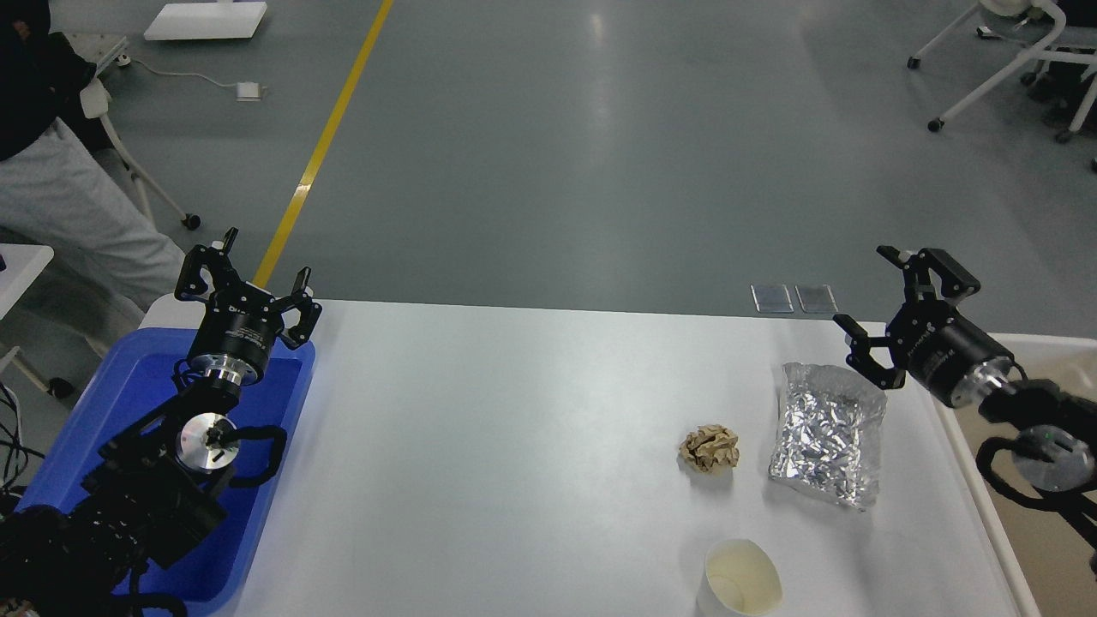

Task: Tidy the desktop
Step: 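Move the right gripper down toward the white paper cup, then close the right gripper on the rim of the white paper cup, then lift the cup with the right gripper and carry it over the white bin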

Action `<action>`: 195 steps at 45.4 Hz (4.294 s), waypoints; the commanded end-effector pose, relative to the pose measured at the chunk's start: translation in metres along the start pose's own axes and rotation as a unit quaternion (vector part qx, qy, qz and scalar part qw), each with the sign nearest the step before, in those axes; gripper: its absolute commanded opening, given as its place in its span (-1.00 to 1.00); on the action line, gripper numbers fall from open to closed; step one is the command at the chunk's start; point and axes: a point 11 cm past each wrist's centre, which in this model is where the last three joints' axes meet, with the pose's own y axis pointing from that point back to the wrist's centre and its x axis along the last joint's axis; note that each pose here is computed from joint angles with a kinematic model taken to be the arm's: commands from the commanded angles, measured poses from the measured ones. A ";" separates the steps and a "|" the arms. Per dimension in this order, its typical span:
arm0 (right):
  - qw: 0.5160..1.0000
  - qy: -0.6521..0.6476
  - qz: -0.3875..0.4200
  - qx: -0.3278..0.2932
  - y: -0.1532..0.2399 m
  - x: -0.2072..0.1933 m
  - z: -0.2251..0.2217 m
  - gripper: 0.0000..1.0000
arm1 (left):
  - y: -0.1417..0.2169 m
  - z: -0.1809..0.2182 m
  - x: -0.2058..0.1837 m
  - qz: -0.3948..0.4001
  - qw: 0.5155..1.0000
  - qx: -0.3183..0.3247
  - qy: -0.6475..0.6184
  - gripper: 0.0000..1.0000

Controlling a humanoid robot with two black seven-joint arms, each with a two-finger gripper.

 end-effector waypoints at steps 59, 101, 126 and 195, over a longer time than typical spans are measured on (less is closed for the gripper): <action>0.582 0.667 -0.439 -0.156 0.082 -0.113 0.062 0.98 | 0.000 -0.001 -0.001 -0.004 1.000 0.003 0.001 1.00; 0.585 0.640 -0.473 -0.158 0.086 -0.132 0.105 0.98 | 0.000 -0.001 -0.001 -0.004 1.000 0.003 0.001 1.00; 0.599 0.650 -0.445 -0.143 0.091 -0.120 0.122 0.74 | 0.000 -0.001 -0.001 -0.004 1.000 0.003 0.001 1.00; 0.556 0.692 -0.424 -0.181 0.065 -0.095 -0.020 -1.00 | 0.000 -0.002 -0.002 -0.005 1.000 0.004 0.001 1.00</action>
